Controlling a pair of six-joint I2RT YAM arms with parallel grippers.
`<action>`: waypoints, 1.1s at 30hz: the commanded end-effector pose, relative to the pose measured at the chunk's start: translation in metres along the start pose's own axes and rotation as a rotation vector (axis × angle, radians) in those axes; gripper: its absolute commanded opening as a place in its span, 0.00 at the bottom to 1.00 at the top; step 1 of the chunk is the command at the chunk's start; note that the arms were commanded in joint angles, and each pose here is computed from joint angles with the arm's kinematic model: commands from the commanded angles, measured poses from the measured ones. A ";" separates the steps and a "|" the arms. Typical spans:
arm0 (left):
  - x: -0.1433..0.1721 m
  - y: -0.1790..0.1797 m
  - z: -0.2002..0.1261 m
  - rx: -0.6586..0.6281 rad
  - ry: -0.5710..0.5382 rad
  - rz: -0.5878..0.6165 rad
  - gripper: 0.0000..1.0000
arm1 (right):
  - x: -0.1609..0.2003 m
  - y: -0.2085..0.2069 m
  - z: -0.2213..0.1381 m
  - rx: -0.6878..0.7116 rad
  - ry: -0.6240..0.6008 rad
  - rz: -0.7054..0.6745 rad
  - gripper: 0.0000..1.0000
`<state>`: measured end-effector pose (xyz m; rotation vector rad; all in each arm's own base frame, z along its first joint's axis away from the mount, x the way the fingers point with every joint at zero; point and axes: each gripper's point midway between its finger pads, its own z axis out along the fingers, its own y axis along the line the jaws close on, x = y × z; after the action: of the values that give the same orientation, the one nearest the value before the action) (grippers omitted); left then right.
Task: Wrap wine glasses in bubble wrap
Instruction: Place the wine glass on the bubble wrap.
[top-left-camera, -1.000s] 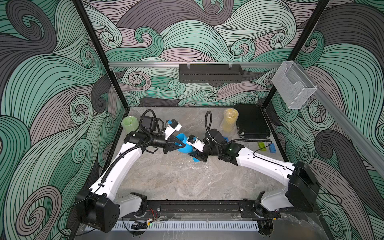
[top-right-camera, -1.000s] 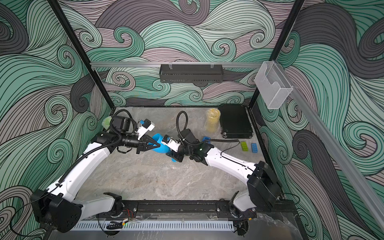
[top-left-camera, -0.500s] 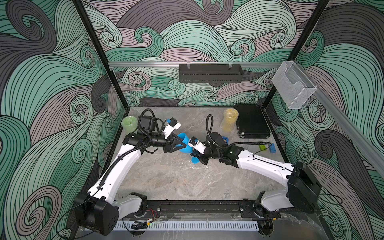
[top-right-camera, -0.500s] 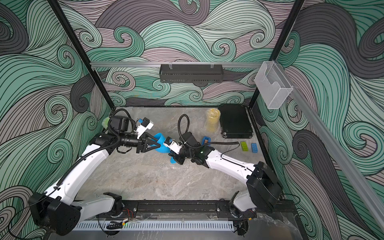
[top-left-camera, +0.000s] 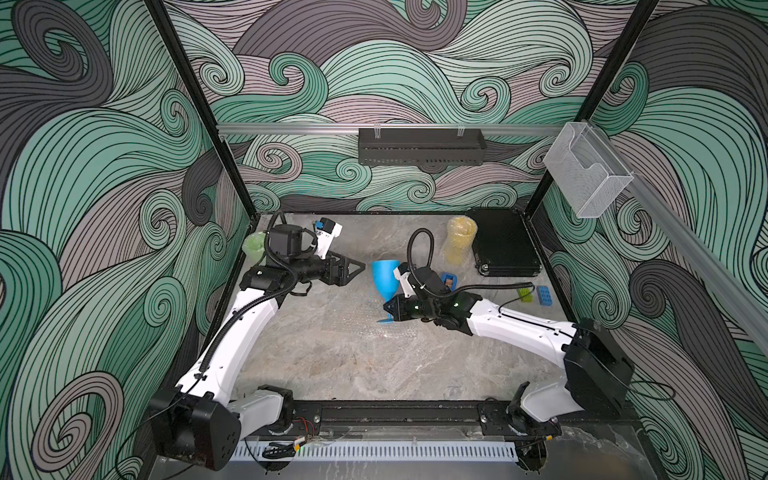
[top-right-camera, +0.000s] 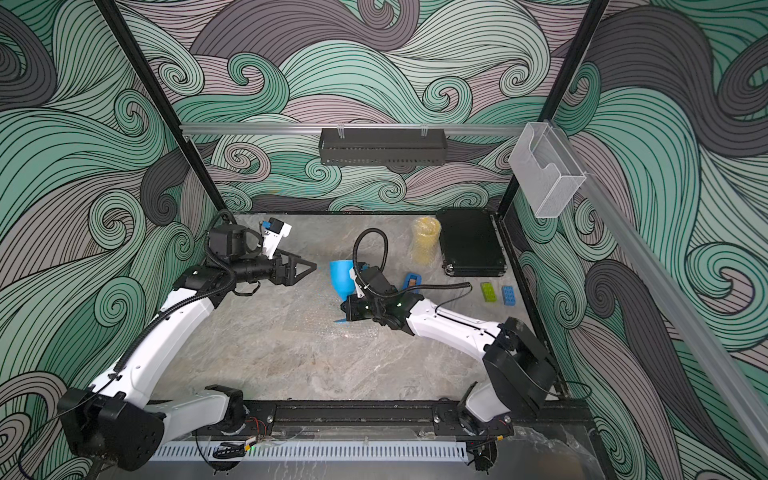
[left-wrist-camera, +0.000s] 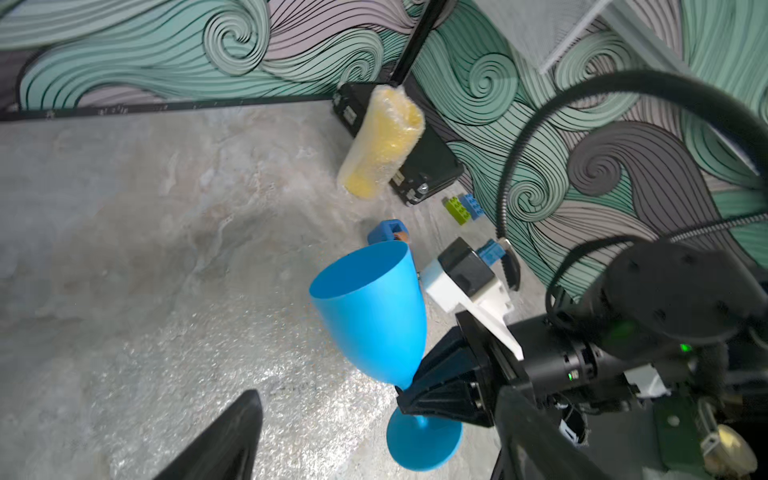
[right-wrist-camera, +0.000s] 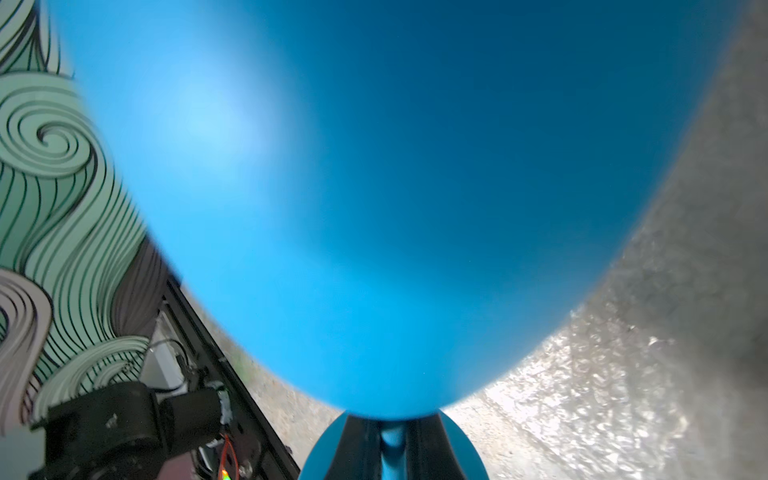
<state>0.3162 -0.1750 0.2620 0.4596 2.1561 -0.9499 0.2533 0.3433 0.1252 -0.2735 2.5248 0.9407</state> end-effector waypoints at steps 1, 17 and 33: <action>0.008 0.028 0.016 -0.069 0.007 -0.166 0.87 | -0.001 0.008 0.015 -0.014 0.021 0.228 0.00; 0.076 0.073 0.094 -0.102 0.217 -0.499 0.84 | 0.025 -0.016 0.060 0.061 0.202 0.260 0.00; 0.089 0.071 0.120 -0.072 0.302 -0.580 0.76 | 0.040 -0.037 0.068 0.120 0.328 0.315 0.00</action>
<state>0.3476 -0.2038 0.0958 -0.0995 2.6740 -1.1127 0.2528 0.3619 0.0437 0.0197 2.9346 0.9349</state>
